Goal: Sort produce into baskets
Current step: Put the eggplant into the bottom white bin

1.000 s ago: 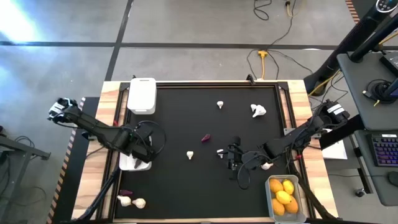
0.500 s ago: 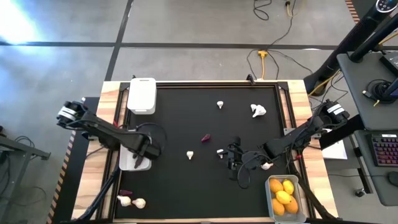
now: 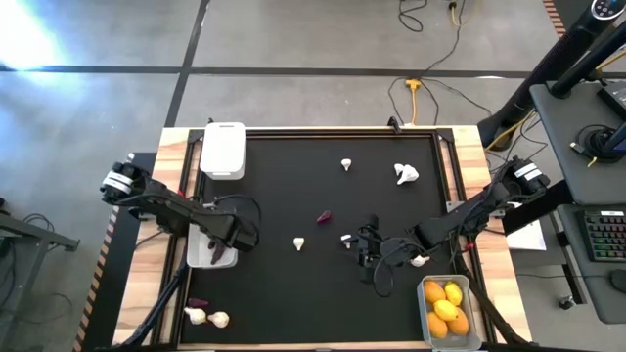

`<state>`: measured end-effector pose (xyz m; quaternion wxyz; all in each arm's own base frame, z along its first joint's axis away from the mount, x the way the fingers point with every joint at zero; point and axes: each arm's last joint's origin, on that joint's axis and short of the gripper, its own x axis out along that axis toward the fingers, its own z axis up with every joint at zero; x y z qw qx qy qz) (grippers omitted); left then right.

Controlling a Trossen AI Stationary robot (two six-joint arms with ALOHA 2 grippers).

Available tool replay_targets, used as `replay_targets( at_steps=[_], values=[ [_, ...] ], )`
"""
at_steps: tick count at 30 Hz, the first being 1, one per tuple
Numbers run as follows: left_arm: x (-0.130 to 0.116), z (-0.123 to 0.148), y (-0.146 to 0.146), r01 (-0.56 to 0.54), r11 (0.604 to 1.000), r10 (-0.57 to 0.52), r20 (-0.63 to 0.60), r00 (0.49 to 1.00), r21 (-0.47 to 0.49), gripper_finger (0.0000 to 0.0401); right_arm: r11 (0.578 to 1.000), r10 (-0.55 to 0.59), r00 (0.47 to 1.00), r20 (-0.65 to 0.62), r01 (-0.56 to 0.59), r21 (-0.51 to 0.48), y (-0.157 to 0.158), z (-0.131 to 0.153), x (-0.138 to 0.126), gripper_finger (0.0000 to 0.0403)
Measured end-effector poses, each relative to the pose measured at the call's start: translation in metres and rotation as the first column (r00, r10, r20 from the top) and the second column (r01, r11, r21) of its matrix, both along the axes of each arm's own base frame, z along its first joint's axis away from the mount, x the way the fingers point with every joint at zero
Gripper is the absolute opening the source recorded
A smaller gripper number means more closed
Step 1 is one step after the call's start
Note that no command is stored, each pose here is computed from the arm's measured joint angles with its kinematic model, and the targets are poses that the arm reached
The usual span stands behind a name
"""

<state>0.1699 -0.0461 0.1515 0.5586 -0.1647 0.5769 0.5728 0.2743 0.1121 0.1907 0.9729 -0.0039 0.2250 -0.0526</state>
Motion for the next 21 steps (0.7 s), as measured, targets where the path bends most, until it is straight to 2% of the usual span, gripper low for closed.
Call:
replay_targets(
  at_steps=[4,8,11,14,16,17,19,21],
  values=[
    [0.001,-0.002,-0.001,0.007,1.0,-0.007,-0.024,1.0,0.0,0.0124,1.0,0.0,1.0,-0.002,0.0,-0.001,0.0,0.0,0.0,0.014],
    [0.011,0.017,-0.005,0.056,0.996,-0.058,-0.03,0.998,-0.066,0.0158,1.0,0.012,1.0,0.001,-0.012,-0.008,0.002,0.002,-0.002,0.0141],
    [0.022,0.044,-0.011,0.131,0.989,-0.133,-0.019,0.991,-0.07,0.0178,0.999,0.036,0.999,0.019,-0.035,-0.022,0.004,0.008,-0.006,0.0147],
    [0.039,0.071,-0.021,0.292,0.956,-0.29,0.066,0.955,-0.017,0.0189,0.998,0.053,0.998,0.024,-0.052,-0.027,0.006,0.015,-0.011,0.0154],
    [0.054,0.084,-0.031,0.414,0.907,-0.421,0.179,0.889,0.076,0.0191,0.998,0.063,0.998,0.021,-0.063,-0.029,0.007,0.02,-0.016,0.0158],
    [0.062,0.089,-0.038,0.473,0.87,-0.493,0.238,0.837,0.137,0.0191,0.997,0.068,0.998,0.019,-0.067,-0.03,0.006,0.022,-0.019,0.016],
    [0.078,0.094,-0.052,0.57,0.786,-0.618,0.339,0.709,0.241,0.0191,0.996,0.076,0.997,-0.002,-0.076,-0.039,0.006,0.026,-0.025,0.0165],
    [0.096,0.095,-0.061,0.624,0.724,-0.682,0.436,0.587,0.293,0.0189,0.995,0.08,0.996,-0.03,-0.081,-0.049,0.005,0.029,-0.032,0.0169]
  ],
)
